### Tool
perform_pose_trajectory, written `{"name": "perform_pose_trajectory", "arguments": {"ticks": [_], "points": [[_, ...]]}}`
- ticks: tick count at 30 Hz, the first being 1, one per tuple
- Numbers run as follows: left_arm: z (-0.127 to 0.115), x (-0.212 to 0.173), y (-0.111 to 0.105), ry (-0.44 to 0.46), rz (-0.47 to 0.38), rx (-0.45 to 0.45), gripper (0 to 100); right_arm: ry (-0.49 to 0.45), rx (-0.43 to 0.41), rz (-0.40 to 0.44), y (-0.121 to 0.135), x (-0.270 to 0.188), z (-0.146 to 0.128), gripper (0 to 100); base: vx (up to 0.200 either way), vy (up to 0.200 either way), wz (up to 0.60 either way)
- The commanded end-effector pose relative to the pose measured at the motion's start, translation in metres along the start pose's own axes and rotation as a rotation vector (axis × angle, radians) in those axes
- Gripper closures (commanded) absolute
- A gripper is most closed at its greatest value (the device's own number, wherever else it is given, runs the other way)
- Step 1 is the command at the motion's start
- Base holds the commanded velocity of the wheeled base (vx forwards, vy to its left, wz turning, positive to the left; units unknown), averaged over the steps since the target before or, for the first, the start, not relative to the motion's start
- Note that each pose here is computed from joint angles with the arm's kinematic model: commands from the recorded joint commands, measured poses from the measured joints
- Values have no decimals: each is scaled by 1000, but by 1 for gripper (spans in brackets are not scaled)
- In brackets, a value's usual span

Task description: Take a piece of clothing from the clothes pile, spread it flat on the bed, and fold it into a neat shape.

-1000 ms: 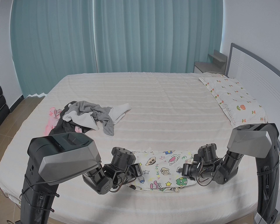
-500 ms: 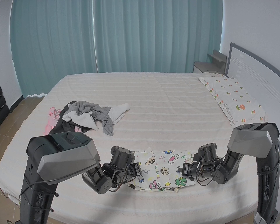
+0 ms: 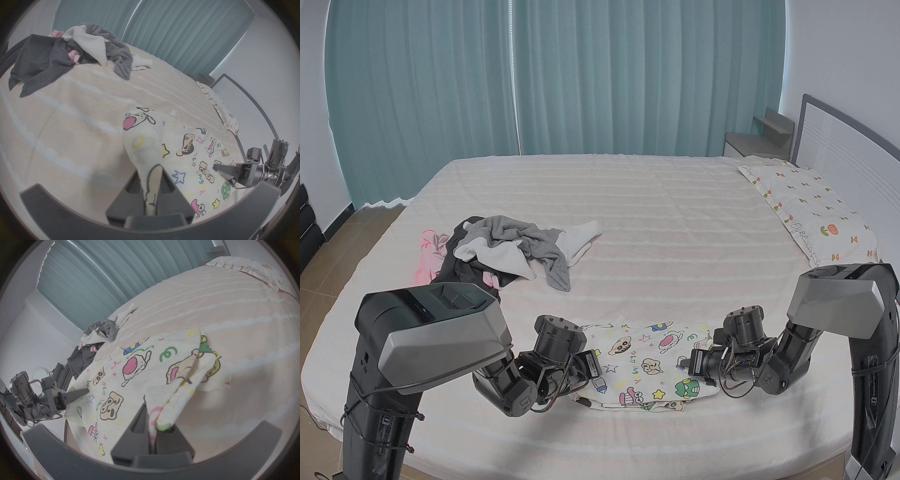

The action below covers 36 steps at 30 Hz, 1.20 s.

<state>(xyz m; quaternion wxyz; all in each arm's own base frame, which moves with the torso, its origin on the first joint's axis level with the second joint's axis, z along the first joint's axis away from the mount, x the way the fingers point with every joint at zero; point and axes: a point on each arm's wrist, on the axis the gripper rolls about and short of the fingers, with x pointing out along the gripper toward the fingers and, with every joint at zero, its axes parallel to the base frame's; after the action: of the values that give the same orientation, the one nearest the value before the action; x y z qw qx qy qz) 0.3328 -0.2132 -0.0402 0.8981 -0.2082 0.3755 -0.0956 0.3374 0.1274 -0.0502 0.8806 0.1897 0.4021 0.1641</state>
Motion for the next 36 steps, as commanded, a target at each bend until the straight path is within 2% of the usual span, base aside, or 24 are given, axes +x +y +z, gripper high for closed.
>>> {"name": "perform_pose_trajectory", "arguments": {"ticks": [1,22,36], "points": [[-1,-2,3,4,9,-3,100,-5,-3,5,2,-1,1,100,0,200,0],[0,1,9,7,26,-11,100,-2,-4,3,3,-2,0,100,0,200,0],[-5,4,15,21,41,-18,100,9,-6,-11,0,-5,-4,100,0,0,0]]}}
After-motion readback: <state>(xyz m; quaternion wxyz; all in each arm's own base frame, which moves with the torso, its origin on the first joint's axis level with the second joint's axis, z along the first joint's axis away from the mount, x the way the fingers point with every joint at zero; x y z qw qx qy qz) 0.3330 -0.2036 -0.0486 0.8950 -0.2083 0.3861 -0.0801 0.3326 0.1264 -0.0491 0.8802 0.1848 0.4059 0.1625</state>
